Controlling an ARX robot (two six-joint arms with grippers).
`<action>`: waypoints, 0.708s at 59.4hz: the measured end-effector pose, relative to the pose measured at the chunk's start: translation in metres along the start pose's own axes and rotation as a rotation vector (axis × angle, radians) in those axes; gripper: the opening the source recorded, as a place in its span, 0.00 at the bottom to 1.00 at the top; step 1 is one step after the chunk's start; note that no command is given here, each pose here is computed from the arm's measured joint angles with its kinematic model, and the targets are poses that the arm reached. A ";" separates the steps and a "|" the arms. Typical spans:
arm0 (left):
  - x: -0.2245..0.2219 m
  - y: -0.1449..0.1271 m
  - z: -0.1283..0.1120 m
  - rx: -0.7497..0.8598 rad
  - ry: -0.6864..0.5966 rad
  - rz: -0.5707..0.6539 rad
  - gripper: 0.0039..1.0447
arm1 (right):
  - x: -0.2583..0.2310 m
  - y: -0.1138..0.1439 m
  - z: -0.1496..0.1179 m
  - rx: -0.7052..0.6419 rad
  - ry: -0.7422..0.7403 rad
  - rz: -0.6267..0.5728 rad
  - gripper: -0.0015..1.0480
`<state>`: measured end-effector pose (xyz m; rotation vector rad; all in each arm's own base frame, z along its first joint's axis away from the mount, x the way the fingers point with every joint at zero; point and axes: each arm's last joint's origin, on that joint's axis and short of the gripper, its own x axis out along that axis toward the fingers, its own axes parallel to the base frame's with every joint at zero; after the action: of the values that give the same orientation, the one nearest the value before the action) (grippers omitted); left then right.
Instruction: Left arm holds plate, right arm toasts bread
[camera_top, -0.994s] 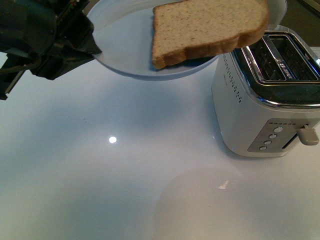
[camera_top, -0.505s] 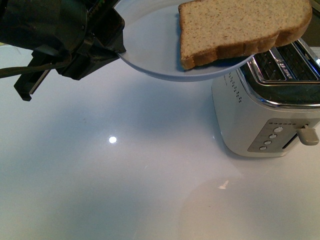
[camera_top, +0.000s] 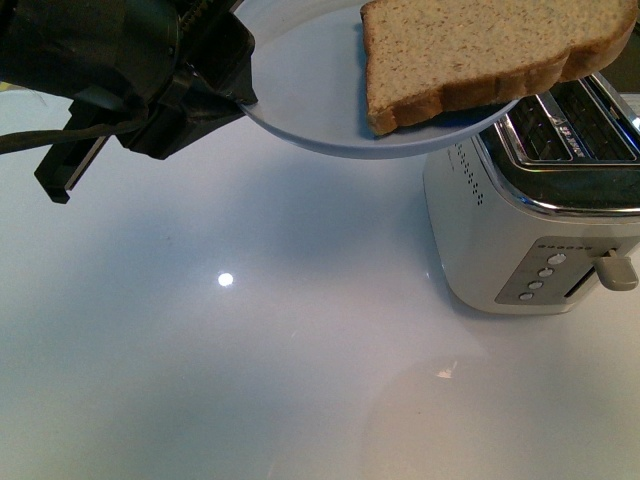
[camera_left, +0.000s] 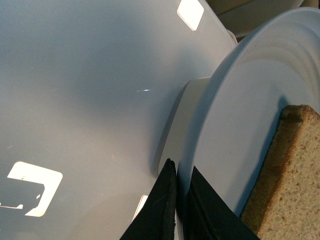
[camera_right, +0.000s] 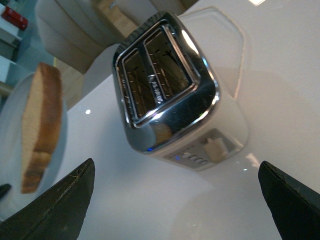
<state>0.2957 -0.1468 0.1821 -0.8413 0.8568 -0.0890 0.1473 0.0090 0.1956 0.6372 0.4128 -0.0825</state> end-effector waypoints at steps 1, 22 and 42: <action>0.000 0.000 0.000 -0.001 -0.001 0.000 0.02 | 0.003 0.003 0.002 0.016 0.006 0.014 0.92; 0.000 -0.001 0.000 -0.008 0.008 0.006 0.02 | 0.074 0.049 0.012 0.235 0.139 0.203 0.92; -0.001 -0.001 0.002 -0.012 0.013 0.014 0.02 | 0.111 0.077 0.010 0.268 0.205 0.245 0.87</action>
<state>0.2971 -0.1457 0.1842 -0.8463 0.8757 -0.0771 0.2679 0.0707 0.2015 0.9609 0.5226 0.1652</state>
